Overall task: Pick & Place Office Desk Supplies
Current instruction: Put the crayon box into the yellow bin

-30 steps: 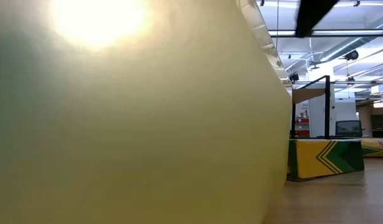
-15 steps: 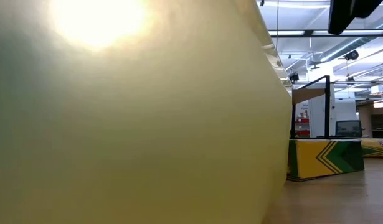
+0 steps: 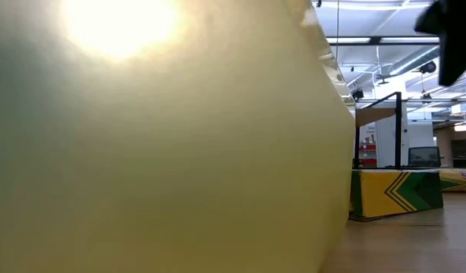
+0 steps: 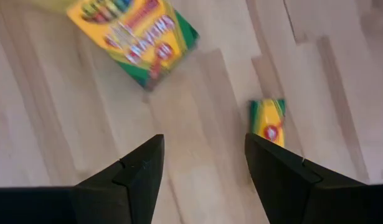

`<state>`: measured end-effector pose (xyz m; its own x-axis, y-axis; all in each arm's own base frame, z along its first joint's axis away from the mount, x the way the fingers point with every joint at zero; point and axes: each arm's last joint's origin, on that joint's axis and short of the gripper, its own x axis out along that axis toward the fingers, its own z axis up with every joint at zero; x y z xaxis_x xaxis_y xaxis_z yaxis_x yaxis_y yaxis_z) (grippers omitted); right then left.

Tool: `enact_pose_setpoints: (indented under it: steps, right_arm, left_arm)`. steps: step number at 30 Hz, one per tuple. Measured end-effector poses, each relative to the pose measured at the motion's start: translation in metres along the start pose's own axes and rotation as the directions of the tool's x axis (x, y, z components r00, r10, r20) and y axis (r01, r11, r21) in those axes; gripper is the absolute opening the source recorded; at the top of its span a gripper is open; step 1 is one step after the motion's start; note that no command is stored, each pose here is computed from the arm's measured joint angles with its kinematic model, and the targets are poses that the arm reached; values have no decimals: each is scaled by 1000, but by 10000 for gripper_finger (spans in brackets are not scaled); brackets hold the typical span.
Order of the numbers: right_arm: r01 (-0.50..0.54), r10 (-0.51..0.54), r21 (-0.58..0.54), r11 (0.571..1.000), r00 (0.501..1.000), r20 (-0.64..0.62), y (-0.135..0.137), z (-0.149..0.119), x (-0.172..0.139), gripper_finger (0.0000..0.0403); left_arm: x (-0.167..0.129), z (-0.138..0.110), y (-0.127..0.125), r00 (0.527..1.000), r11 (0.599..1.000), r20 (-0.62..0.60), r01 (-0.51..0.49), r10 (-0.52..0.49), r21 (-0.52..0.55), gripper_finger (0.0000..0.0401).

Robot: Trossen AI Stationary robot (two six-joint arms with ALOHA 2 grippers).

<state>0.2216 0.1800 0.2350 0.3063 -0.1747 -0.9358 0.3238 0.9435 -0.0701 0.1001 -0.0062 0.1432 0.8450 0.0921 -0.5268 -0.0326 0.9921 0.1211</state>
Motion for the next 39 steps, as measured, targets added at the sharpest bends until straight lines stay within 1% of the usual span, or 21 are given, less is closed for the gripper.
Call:
enact_pose_setpoints:
  steps: [3,4,6,8,9,11,13,16,18,21,28,39]
  right_arm:
    - [-33,33,20,999,999,20,-26,-18,5,221]
    - [-39,38,45,998,999,24,-34,-24,6,221]
    - [-66,61,144,987,997,40,-48,-33,9,221]
    - [-115,101,248,962,992,71,-58,-40,12,221]
    - [-139,118,286,948,989,88,-62,-43,14,221]
    - [-161,129,308,938,984,123,-70,-49,17,221]
    - [-146,112,268,952,984,139,-77,-55,23,221]
    - [-83,54,161,984,983,176,-85,-62,32,219]
    - [-52,29,111,992,980,199,-88,-65,38,219]
    - [2,-12,58,998,983,184,-90,-69,49,219]
    - [21,-30,57,998,984,175,-90,-75,68,219]
    - [34,-42,52,998,986,159,-81,-80,96,219]
  left_arm:
    - [0,0,0,1000,1000,0,0,0,0,109]
    - [0,0,0,1000,1000,0,0,0,0,109]
    - [0,0,0,1000,1000,0,0,0,0,109]
    - [0,0,0,1000,1000,0,0,0,0,109]
    - [0,0,0,1000,1000,0,0,0,0,109]
    - [0,0,0,1000,1000,1,0,0,0,109]
    - [0,0,0,1000,1000,1,0,0,0,109]
    - [0,0,0,1000,1000,1,0,0,1,109]
    - [0,0,0,1000,1000,1,0,0,1,109]
    - [0,0,0,1000,1000,1,0,0,1,109]
    - [0,0,0,1000,1000,0,0,0,4,109]
    - [0,0,0,1000,1000,0,0,0,3,109]
